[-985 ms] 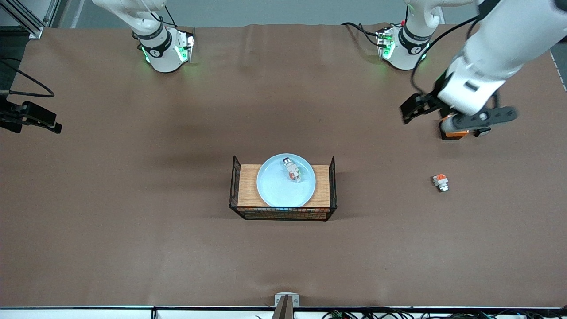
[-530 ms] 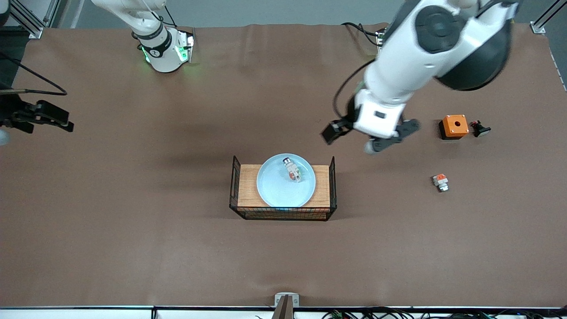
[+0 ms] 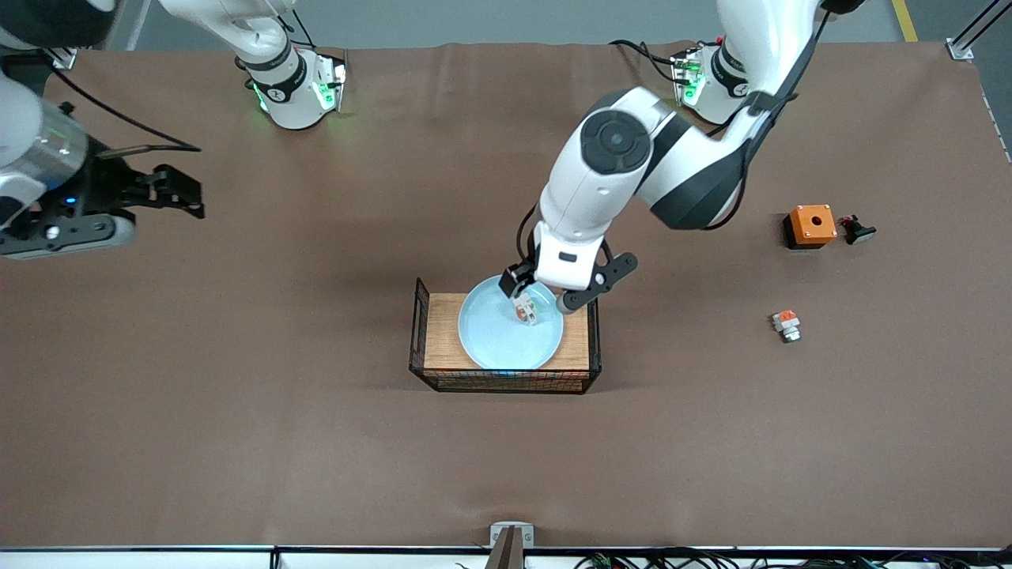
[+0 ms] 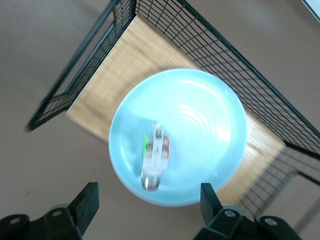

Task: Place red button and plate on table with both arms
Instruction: 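Grasp the white button with the left gripper while the right gripper approaches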

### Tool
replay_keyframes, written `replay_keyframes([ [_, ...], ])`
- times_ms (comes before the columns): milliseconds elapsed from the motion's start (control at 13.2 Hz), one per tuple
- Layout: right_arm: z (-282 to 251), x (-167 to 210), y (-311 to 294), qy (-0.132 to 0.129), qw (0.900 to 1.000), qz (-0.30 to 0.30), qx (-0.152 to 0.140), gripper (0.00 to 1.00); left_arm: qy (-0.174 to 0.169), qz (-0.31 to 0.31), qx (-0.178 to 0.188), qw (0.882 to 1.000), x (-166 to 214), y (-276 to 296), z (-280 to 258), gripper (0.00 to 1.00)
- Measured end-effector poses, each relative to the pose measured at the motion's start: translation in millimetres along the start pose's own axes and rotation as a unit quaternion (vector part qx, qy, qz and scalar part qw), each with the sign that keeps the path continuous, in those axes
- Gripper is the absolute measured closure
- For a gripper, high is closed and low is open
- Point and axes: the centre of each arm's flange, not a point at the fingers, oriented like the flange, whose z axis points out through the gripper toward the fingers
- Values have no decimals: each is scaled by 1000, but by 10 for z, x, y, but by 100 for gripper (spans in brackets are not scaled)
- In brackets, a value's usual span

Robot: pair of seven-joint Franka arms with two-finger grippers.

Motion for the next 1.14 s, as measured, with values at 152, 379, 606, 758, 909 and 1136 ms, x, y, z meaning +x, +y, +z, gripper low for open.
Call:
replay_keyframes([
  [152, 16, -19, -297, -2, 1000, 9, -6, 2, 15, 2, 16, 1000, -6, 14, 324, 11],
  [379, 143, -31, -723, -8, 997, 71, -29, 2, 23, 6, 24, 999, -42, 28, 505, 13],
  [606, 313, -44, -1254, -5, 988, 147, -36, 2, 27, 4, 9, 1000, 2, 57, 543, 15],
  [758, 402, -76, -1614, 4, 978, 205, -37, 2, 28, 4, 3, 1000, 21, 71, 631, 17],
  [909, 519, -69, -1895, 11, 962, 269, -36, 2, 26, 3, 4, 1000, 28, 69, 719, 19],
  [1136, 808, 75, -2210, 23, 928, 370, -27, 2, 26, 6, 2, 1000, -6, 81, 728, 50],
])
